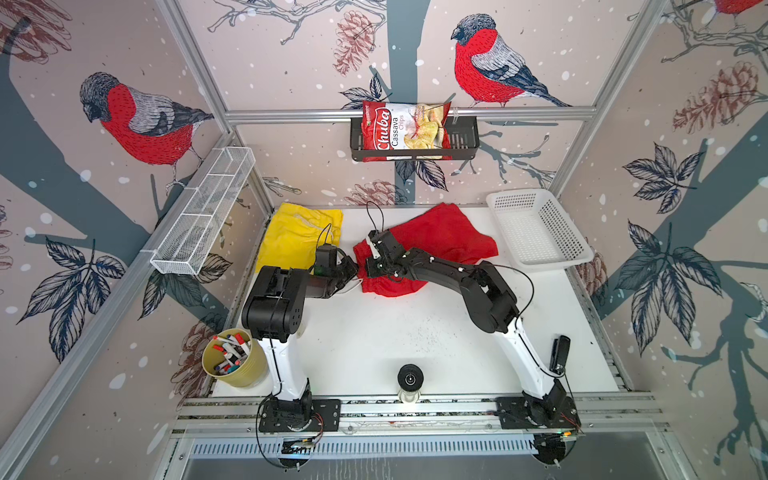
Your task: Fold and stack the shorts
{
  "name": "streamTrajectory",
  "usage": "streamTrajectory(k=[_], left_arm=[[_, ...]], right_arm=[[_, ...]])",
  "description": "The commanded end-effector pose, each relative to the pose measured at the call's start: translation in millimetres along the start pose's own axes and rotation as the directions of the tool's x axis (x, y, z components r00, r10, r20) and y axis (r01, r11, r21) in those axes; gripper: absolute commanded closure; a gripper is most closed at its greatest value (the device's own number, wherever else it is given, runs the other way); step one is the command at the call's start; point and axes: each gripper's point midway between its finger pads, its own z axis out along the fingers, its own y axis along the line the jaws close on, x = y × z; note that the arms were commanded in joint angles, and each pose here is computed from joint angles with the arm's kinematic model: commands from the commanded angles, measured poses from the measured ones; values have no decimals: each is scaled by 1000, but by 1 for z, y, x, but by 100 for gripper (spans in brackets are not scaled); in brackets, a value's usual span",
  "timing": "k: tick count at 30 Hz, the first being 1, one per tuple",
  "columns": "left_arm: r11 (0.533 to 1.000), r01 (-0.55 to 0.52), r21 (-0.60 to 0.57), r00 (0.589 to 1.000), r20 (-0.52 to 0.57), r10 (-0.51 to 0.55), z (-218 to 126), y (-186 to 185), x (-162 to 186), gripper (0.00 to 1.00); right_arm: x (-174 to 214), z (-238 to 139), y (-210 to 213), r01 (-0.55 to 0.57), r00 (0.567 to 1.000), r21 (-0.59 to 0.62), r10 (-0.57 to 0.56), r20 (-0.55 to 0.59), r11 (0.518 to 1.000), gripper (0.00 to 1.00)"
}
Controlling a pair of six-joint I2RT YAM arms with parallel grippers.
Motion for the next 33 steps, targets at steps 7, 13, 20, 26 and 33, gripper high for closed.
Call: streamTrajectory(k=[7, 13, 20, 26, 33], left_arm=[[966, 40, -257, 992, -102, -68, -6, 68, 32, 100], [956, 30, -290, 992, -109, -64, -13, 73, 35, 100], [950, 21, -310, 995, -89, -51, -19, 71, 28, 100], [948, 19, -317, 994, -92, -51, -21, 72, 29, 100], [937, 20, -348, 995, -89, -54, -30, 74, 28, 100]], right_arm=[[31, -45, -12, -6, 1000, 58, 5, 8, 998, 100], [44, -51, -4, 42, 999, 72, -40, -34, 996, 100], [37, -80, 4, 67, 994, 46, -70, 88, 997, 98], [39, -89, 1, 63, 992, 45, -67, 107, 997, 92], [57, -91, -1, 47, 995, 13, -47, 84, 999, 83]])
